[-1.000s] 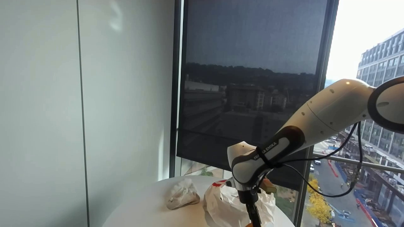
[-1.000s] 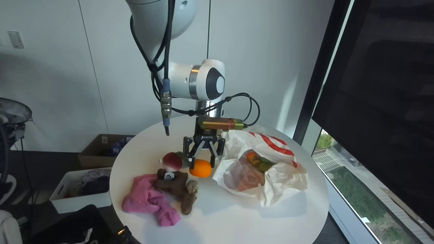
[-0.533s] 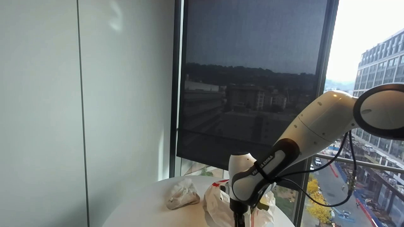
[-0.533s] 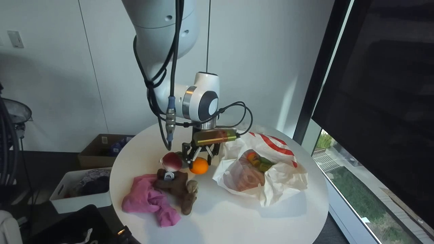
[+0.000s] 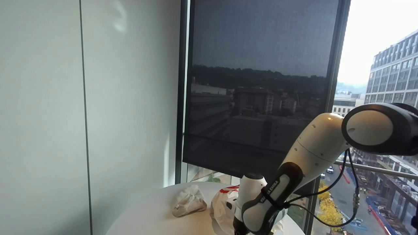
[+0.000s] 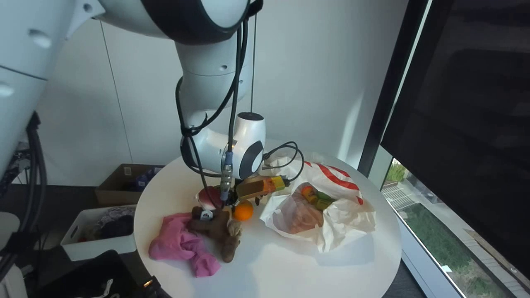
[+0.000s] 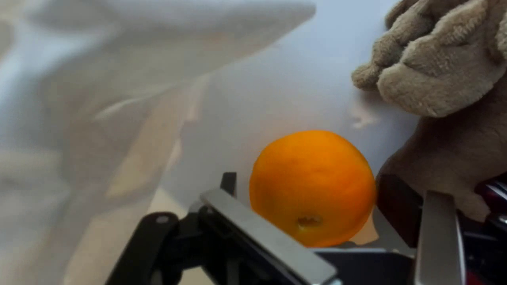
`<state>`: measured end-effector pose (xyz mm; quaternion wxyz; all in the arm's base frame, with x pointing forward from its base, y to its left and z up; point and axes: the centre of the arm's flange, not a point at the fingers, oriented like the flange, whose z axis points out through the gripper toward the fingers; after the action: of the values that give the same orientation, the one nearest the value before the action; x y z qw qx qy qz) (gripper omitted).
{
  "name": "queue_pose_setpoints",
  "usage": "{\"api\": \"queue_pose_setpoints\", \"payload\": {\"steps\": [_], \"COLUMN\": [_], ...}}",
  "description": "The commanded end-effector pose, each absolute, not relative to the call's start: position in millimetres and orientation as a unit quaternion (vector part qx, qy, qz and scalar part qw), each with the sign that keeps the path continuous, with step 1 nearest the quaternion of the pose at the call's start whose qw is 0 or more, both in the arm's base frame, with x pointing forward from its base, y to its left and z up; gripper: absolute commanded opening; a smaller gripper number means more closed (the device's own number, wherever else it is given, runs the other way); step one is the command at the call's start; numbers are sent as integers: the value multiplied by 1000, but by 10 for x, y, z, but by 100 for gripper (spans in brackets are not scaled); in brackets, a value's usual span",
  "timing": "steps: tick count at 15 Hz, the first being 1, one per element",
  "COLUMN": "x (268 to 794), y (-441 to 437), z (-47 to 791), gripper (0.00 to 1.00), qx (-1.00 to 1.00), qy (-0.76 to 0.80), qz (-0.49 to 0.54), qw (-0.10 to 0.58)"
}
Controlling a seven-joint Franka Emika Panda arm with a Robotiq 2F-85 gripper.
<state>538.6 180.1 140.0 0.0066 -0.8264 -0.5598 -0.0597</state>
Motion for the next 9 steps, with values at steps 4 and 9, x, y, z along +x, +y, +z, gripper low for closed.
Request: {"api": "queue_pose_setpoints", "payload": {"steps": [4,9], "x": [5415,5452], "y": [1776,1535], "z": [1790,2663], "gripper": [100,100], "qx": [-829,-859], "qy": [-553,-507], "qz": [-85,-31], "qw": [12,59]}}
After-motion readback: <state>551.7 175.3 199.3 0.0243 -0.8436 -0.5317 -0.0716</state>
